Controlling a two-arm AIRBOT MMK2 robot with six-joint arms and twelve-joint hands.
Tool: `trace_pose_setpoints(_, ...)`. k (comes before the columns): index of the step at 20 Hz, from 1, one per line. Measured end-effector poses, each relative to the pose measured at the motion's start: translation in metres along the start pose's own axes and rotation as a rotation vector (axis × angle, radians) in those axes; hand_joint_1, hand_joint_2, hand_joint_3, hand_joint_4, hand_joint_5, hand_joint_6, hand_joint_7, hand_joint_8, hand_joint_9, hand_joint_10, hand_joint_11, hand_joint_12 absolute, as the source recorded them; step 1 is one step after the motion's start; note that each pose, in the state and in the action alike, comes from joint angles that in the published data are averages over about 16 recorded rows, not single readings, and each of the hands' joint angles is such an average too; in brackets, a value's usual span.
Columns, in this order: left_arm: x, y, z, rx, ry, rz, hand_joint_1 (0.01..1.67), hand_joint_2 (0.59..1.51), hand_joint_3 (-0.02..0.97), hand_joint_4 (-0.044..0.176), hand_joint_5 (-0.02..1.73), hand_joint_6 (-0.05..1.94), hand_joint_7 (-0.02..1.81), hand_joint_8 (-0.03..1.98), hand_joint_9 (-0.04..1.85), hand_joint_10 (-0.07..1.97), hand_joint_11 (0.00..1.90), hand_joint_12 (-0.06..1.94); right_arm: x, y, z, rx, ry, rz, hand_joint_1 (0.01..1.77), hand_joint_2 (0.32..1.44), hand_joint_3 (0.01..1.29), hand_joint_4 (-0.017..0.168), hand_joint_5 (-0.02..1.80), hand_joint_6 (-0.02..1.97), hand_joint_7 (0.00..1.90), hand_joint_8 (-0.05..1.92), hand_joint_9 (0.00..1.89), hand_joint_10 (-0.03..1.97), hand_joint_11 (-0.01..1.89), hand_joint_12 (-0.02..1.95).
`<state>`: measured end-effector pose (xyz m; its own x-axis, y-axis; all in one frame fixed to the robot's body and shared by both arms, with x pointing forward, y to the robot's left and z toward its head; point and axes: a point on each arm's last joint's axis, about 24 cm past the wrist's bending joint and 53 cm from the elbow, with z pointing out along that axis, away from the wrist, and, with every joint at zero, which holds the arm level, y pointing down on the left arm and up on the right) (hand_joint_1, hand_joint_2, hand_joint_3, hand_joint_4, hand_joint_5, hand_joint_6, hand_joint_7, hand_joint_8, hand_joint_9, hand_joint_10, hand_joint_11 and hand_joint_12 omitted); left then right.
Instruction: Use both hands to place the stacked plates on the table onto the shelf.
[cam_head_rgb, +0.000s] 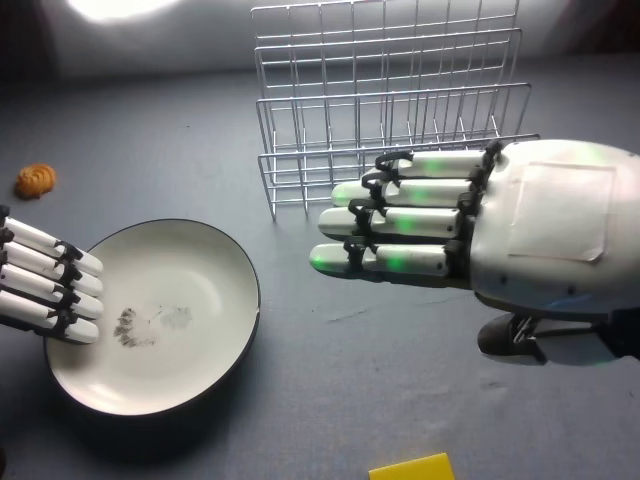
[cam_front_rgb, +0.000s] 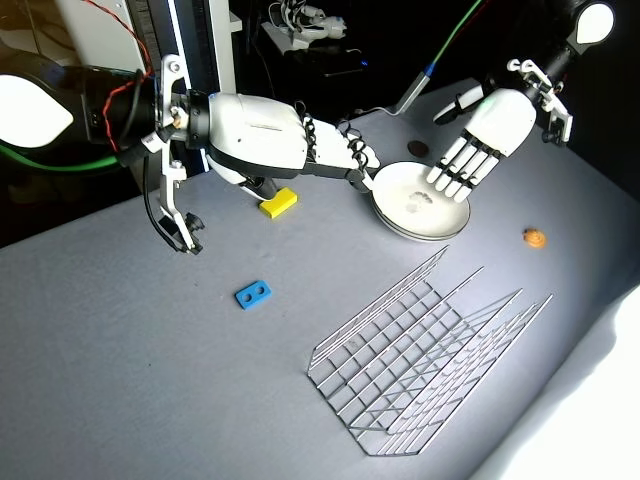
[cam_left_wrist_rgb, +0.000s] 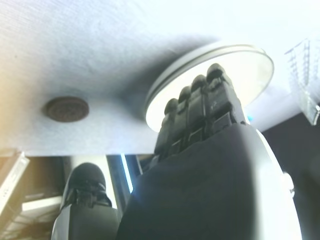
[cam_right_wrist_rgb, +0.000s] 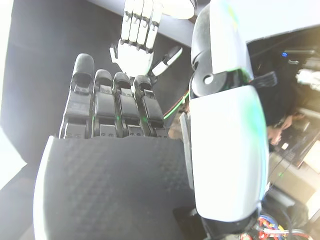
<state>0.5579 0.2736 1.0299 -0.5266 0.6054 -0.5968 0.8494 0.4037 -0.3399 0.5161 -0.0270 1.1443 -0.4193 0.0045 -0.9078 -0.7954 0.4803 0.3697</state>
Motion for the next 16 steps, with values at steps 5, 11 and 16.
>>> trace_pose_setpoints(5,0.006,0.003,0.004,-0.002,0.014,-0.009,0.02,1.100,0.020,0.000,0.02,0.00,0.01,0.00,0.02,-0.02,0.01,-0.01,0.008,-0.003,0.009,0.004,0.018,-0.026,1.22,0.99,0.02,0.008,0.11,0.00,0.06,0.02,0.07,0.02,0.01,0.59)
trace_pose_setpoints(11,0.008,0.000,0.013,0.007,0.022,-0.010,0.02,1.095,0.019,0.000,0.01,0.00,0.01,0.00,0.01,-0.02,0.01,-0.02,0.013,-0.005,0.021,0.007,0.027,-0.040,1.24,1.00,0.02,0.008,0.14,0.00,0.10,0.02,0.10,0.01,0.01,0.64)
trace_pose_setpoints(16,0.004,-0.006,0.023,0.023,0.018,0.000,0.02,1.098,0.019,-0.002,0.01,0.00,0.00,-0.01,0.01,-0.01,0.01,-0.01,0.011,-0.005,0.034,0.001,0.019,-0.048,1.24,1.00,0.02,0.008,0.15,0.00,0.11,0.02,0.10,0.01,0.01,0.64)
